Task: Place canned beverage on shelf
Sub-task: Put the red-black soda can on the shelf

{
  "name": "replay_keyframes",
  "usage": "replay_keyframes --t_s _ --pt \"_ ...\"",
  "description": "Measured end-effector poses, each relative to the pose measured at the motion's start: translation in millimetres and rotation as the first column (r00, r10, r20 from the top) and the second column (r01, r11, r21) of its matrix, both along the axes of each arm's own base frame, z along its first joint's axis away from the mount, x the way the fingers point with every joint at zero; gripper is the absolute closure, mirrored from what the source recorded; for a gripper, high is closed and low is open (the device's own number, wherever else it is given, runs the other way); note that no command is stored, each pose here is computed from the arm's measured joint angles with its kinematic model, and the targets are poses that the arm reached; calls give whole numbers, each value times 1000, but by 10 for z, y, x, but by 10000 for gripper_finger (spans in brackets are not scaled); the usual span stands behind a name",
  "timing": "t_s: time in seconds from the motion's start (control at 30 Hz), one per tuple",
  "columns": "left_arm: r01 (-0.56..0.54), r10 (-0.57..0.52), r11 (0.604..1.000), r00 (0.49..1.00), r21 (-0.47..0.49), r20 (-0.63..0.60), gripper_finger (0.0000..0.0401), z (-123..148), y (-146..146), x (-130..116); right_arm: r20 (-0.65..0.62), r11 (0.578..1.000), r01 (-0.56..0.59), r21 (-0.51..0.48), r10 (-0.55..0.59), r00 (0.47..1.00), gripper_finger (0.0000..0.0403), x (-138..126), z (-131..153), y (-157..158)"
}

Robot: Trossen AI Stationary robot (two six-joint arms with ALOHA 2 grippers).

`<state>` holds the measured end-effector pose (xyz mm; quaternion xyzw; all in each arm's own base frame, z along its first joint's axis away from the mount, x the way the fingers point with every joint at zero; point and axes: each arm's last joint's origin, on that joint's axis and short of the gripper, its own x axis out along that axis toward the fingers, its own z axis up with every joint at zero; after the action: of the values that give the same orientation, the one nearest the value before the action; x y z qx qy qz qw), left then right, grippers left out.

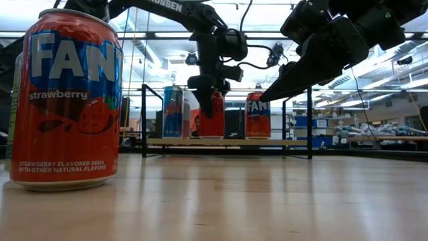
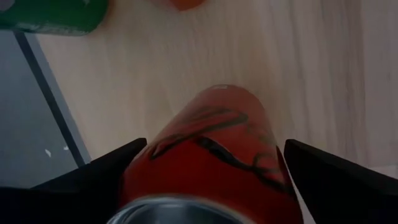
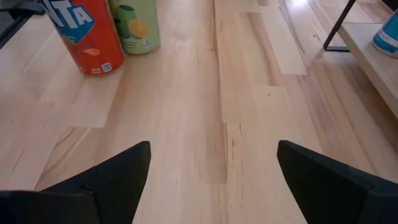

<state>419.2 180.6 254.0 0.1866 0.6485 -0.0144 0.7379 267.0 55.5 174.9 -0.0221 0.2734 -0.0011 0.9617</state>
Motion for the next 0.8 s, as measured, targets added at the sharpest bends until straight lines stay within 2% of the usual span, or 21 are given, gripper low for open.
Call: replay_keyframes --t_s 0.2,0.43,0.8 --pt "12 -12 1000 1000 16 -6 12 2 -62 26 0 1000 4 2 -4 1000 41 0 0 0" --pt "1 -2 1000 999 31 37 12 176 -69 -33 1 1000 5 5 -5 1000 41 0 0 2" --pt "-37 39 999 990 -12 134 12 410 -77 -120 8 1000 7 6 -7 1000 41 3 6 3"
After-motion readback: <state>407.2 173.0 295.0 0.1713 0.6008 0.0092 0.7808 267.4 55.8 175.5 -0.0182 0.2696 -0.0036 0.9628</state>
